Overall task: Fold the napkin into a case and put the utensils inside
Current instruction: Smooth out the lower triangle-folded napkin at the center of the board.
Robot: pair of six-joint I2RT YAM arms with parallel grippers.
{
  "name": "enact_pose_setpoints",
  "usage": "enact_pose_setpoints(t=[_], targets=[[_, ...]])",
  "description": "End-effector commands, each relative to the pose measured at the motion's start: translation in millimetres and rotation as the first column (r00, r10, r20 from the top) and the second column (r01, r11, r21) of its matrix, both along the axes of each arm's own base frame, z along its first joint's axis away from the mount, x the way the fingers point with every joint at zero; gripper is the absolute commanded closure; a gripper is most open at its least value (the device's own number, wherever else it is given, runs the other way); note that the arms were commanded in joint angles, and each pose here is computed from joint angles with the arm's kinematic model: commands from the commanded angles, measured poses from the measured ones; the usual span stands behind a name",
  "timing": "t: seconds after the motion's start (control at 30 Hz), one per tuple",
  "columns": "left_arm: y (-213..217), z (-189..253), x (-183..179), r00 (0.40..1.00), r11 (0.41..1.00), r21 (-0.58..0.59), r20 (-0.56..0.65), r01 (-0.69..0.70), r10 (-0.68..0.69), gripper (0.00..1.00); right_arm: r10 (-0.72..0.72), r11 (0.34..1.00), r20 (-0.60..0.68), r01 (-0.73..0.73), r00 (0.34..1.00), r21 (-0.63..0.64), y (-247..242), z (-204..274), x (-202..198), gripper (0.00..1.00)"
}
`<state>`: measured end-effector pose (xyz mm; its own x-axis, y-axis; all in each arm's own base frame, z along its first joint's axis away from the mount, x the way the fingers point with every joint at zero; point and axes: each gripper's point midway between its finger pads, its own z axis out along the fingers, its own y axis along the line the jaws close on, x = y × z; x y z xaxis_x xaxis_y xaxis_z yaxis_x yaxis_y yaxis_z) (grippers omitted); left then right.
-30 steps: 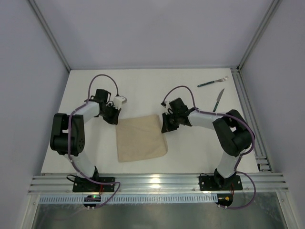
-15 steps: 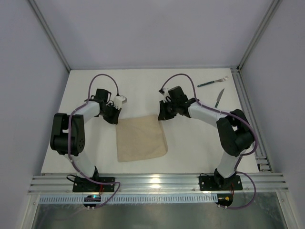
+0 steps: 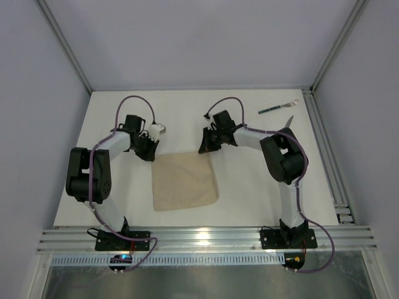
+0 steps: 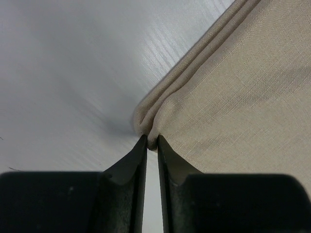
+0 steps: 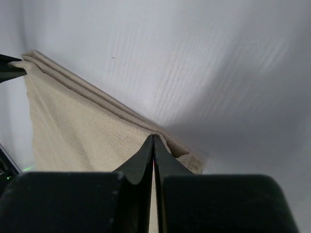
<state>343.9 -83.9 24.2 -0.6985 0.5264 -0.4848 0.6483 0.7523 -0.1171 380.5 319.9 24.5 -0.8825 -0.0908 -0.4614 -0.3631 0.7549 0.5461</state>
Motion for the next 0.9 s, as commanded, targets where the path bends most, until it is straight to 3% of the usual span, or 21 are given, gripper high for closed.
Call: enact_pose_setpoints(t=[0.0,0.13,0.2,0.37,0.43,0.53,0.57,0.63,0.67,0.77,0.87], targets=[[-1.8,15.9,22.3,0.997,1.0,-0.004,0.075,-0.016,0.016,0.84,-0.071,0.997,0.007,0.071,0.997,0.035,-4.4,10.2,17.8,0.96],[-1.1,17.4,27.9,0.997,0.999,-0.001,0.075,-0.032,0.032,0.77,-0.127,0.99,0.004,0.127,0.992,0.061,-15.7,10.0,23.9,0.96],[-1.0,21.3,31.0,0.996,0.999,0.0,0.084,-0.035,0.035,0.66,-0.133,0.989,0.01,0.132,0.991,0.072,-17.2,12.8,26.0,0.96],[-3.7,53.1,34.6,0.989,1.0,-0.017,0.144,-0.025,0.027,0.56,-0.079,0.99,0.069,0.071,0.994,0.118,-11.4,45.0,24.9,0.94],[-4.3,68.2,33.6,0.984,0.999,-0.028,0.176,-0.022,0.027,0.54,-0.09,0.992,0.108,0.08,0.99,0.096,-18.6,58.9,24.4,0.91],[-9.4,99.6,21.6,0.974,0.998,-0.061,0.228,0.005,0.009,0.52,-0.094,0.995,0.199,0.085,0.976,0.058,-36.0,89.5,14.9,0.78],[-11.1,111.6,14.6,0.968,0.997,-0.072,0.25,0.018,0.001,0.52,-0.09,0.996,0.192,0.085,0.977,0.034,-43.8,85.5,4.2,0.69],[-17.9,113.9,-6.5,0.973,0.995,-0.073,0.226,0.069,-0.051,0.51,-0.078,0.997,0.216,0.081,0.973,-0.004,-58.1,97.1,-11.9,0.61],[-19.0,107.6,-20.0,0.976,0.994,-0.058,0.203,0.094,-0.081,0.5,-0.064,0.996,0.168,0.073,0.984,-0.048,-67.9,81.1,-30.2,0.56],[-27.2,87.7,-67.2,0.961,0.972,0.049,0.144,0.23,-0.235,0.4,-0.018,0.994,0.107,0.029,0.994,-0.101,-83.6,64.1,-70.7,0.48],[-39.3,65.5,-114.2,0.898,0.894,0.18,0.092,0.411,-0.431,0.32,0.02,0.996,0.073,-0.014,0.997,-0.094,-91.1,57.1,-102.6,0.45]])
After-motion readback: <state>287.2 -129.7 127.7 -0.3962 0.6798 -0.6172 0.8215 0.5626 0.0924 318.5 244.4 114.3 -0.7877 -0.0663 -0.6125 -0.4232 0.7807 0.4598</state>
